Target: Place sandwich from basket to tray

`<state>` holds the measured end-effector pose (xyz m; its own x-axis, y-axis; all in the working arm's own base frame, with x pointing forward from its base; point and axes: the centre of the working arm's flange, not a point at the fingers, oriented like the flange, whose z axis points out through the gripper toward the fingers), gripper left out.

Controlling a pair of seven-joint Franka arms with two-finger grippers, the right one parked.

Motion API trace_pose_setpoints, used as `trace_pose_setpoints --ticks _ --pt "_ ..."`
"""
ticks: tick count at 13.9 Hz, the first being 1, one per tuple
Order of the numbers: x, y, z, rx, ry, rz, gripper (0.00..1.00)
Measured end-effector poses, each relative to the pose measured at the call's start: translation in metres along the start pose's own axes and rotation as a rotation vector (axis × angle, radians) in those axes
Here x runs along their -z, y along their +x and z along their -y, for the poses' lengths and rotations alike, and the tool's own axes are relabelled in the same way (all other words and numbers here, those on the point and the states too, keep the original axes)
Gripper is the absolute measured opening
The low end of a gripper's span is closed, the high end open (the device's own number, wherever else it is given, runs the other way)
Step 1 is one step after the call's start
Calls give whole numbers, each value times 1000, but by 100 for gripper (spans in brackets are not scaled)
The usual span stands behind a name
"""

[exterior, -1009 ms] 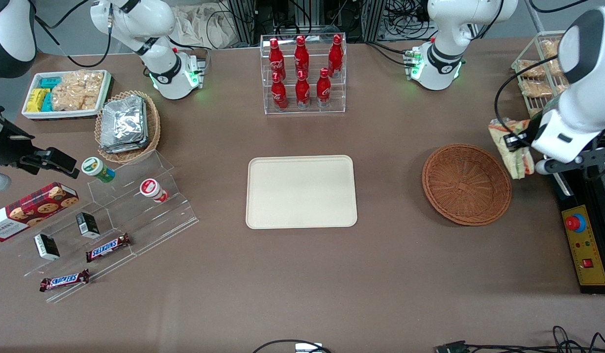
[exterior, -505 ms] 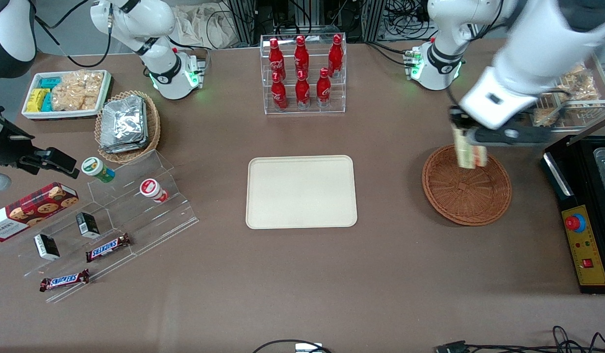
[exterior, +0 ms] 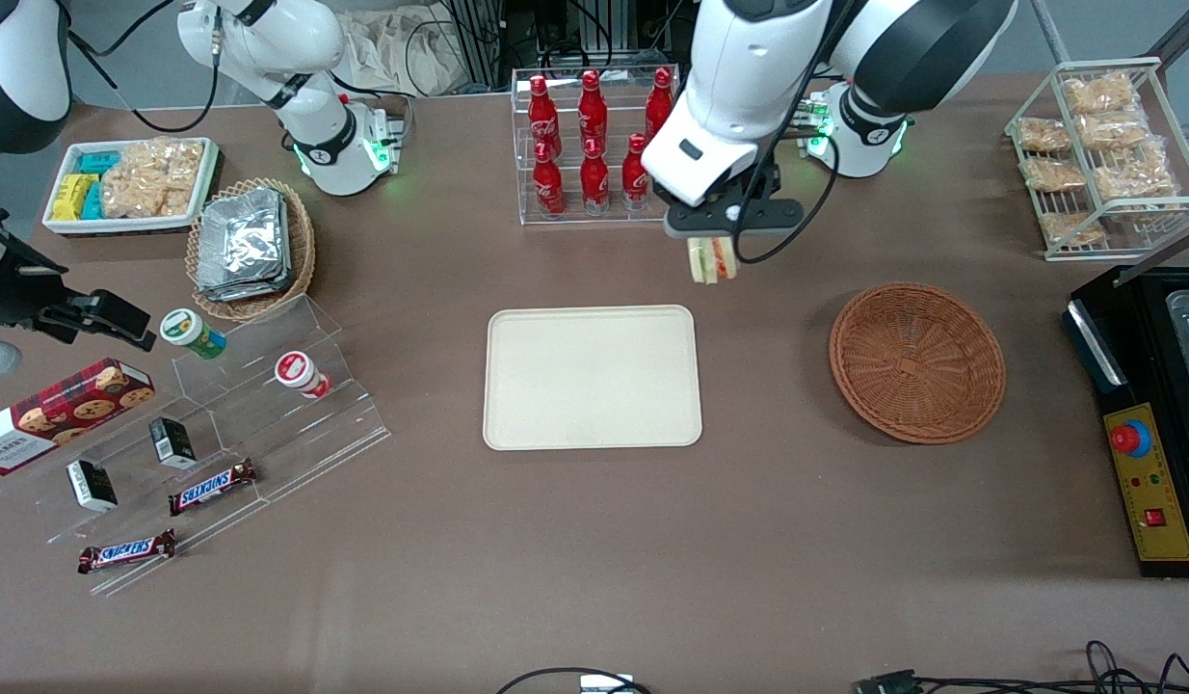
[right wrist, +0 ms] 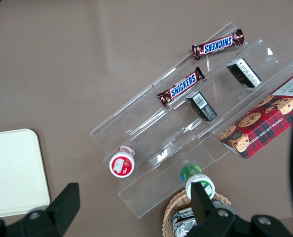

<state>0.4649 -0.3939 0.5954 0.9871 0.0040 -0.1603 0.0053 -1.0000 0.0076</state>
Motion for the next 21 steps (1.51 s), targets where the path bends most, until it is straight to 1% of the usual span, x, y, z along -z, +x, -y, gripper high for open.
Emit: trace_pose_setpoints --ticks 1,3,4,7,8,9,10,11,13,15,17,19,20,21 --pt "-9 9 -2 0 -14 4 25" --pt "-38 27 -7 -35 -32 3 26" --pt "-60 33 -11 -55 -30 -8 26" --pt "-146 38 -23 -103 -10 -67 26" --pt "-176 37 -25 -119 -12 -86 26" --pt "-206 36 -24 -128 -24 -100 26" --pt "-233 37 -20 -133 -36 -111 26" --pt "-256 39 -15 -142 -39 -118 26" --pt "-295 50 -6 -164 -19 -123 27" --pt "-328 66 1 -164 -25 -136 27" --pt "-357 76 6 -144 -30 -139 27" --pt "-370 79 4 -130 -42 -129 27" --pt "-370 80 4 -128 -45 -130 27" --pt "-369 81 3 -126 -47 -132 31"
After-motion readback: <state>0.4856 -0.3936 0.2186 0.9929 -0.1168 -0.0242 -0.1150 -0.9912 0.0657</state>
